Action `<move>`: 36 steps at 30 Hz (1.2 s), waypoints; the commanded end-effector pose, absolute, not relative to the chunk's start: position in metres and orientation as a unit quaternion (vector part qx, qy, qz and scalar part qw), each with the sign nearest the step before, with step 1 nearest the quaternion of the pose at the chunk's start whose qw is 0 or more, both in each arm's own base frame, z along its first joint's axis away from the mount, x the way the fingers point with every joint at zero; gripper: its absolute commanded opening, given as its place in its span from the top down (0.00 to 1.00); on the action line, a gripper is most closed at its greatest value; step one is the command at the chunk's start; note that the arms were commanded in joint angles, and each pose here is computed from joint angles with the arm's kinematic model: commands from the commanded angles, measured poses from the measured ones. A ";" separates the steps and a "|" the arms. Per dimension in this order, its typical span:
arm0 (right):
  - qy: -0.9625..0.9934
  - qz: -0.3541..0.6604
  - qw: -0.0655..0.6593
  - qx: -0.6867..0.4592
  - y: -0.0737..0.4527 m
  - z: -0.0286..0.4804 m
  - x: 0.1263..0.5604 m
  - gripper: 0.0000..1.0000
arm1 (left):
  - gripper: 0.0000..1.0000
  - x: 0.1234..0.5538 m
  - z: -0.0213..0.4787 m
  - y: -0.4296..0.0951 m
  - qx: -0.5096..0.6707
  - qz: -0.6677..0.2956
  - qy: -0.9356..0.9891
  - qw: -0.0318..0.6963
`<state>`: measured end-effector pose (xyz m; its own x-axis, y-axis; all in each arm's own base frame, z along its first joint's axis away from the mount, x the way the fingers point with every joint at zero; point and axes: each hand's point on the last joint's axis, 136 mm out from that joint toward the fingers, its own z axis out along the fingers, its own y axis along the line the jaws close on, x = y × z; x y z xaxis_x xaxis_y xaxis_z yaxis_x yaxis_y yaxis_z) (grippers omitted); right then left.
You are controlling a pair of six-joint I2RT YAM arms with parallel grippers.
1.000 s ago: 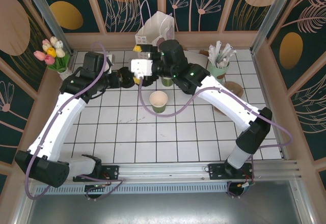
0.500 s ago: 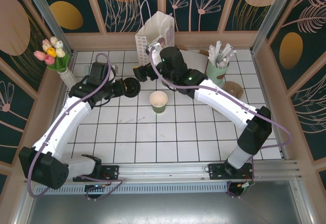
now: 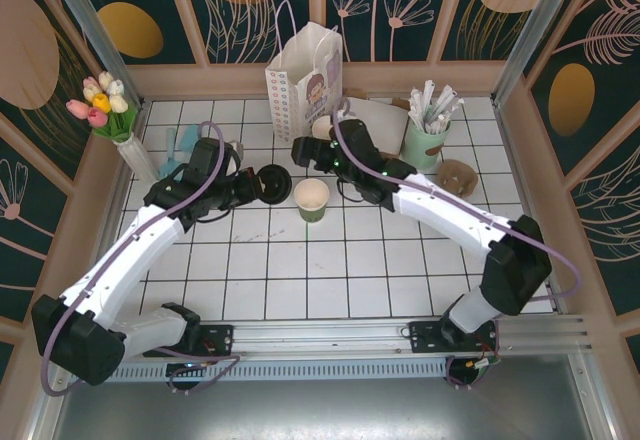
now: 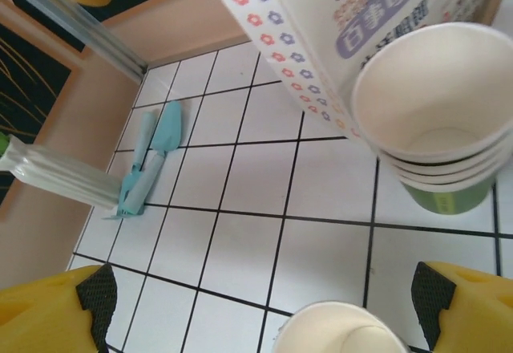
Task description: Pack the takeout coffee
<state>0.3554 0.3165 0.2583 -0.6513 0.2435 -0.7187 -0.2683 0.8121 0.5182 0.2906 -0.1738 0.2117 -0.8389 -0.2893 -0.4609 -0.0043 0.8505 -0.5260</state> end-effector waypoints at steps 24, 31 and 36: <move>0.840 0.422 0.337 0.050 0.226 0.226 0.326 0.09 | 1.00 0.290 0.178 -0.269 0.008 -0.255 0.951 0.176; 0.843 0.453 0.288 0.041 0.251 0.210 0.326 0.16 | 1.00 0.303 0.171 -0.251 0.025 -0.192 0.967 0.168; 0.840 0.467 0.274 0.027 0.256 0.203 0.321 0.14 | 1.00 0.311 0.165 -0.245 0.022 -0.185 0.967 0.172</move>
